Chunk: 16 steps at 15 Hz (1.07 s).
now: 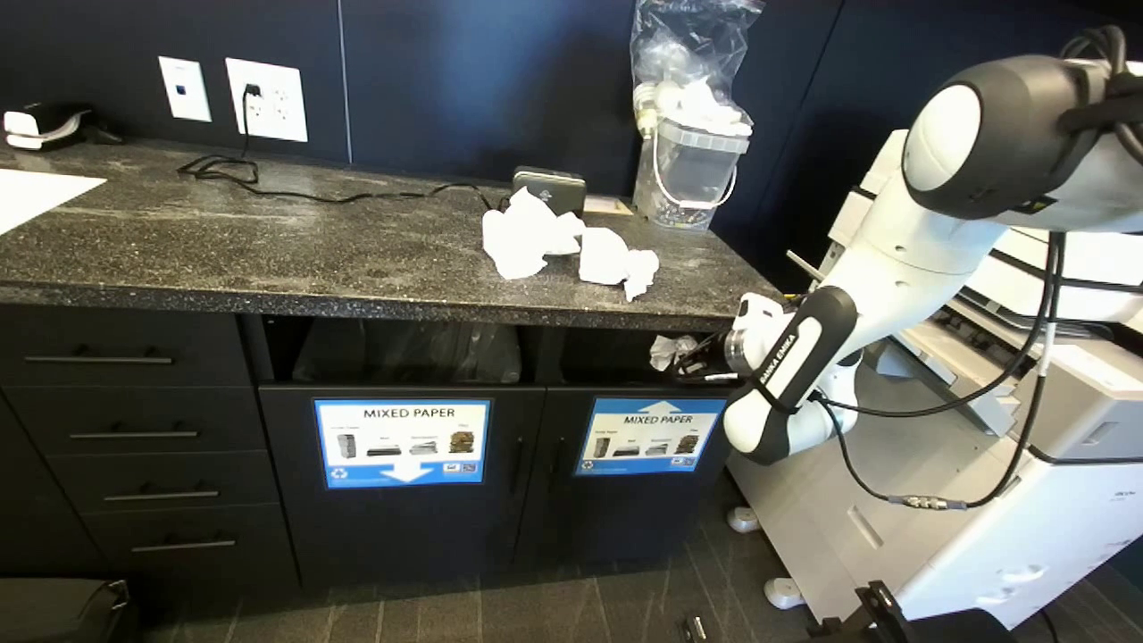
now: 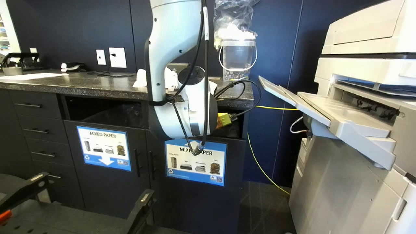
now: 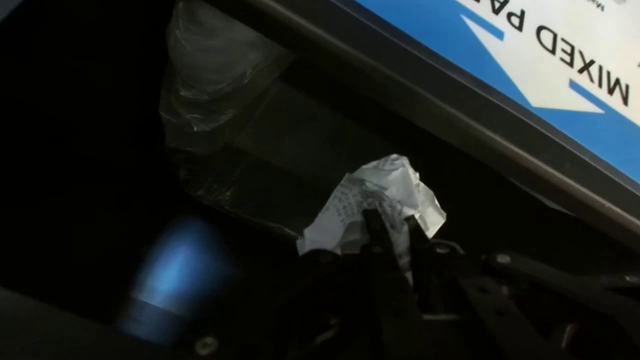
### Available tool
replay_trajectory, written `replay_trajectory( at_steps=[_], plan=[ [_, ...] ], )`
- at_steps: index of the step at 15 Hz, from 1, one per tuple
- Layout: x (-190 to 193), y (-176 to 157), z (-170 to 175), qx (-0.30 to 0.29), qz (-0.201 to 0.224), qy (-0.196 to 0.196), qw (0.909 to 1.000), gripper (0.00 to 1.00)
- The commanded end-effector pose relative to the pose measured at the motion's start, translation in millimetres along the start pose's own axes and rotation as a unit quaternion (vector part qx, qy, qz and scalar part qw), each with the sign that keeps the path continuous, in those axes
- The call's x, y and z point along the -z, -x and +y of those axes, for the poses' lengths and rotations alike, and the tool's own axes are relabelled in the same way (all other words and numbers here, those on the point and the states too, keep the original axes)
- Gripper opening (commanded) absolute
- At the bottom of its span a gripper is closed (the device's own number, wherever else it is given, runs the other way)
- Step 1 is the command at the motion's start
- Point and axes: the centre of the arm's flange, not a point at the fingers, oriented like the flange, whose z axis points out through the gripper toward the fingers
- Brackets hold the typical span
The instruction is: Throw two of the papers on the countertop into the bin on the right
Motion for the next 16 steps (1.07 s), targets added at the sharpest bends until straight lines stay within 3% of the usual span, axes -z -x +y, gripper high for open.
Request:
replay_trajectory(
  at_steps=[1, 10, 16],
  plan=[
    [-47.9, -4.3, 15.3, -0.014, 0.038, -0.003, 0.9992, 0.04],
    [-89.2, 16.5, -5.6, -0.035, 0.066, 0.01, 0.9972, 0.04],
    [-95.7, 25.3, -14.6, -0.045, 0.083, 0.014, 0.9954, 0.04]
  ],
)
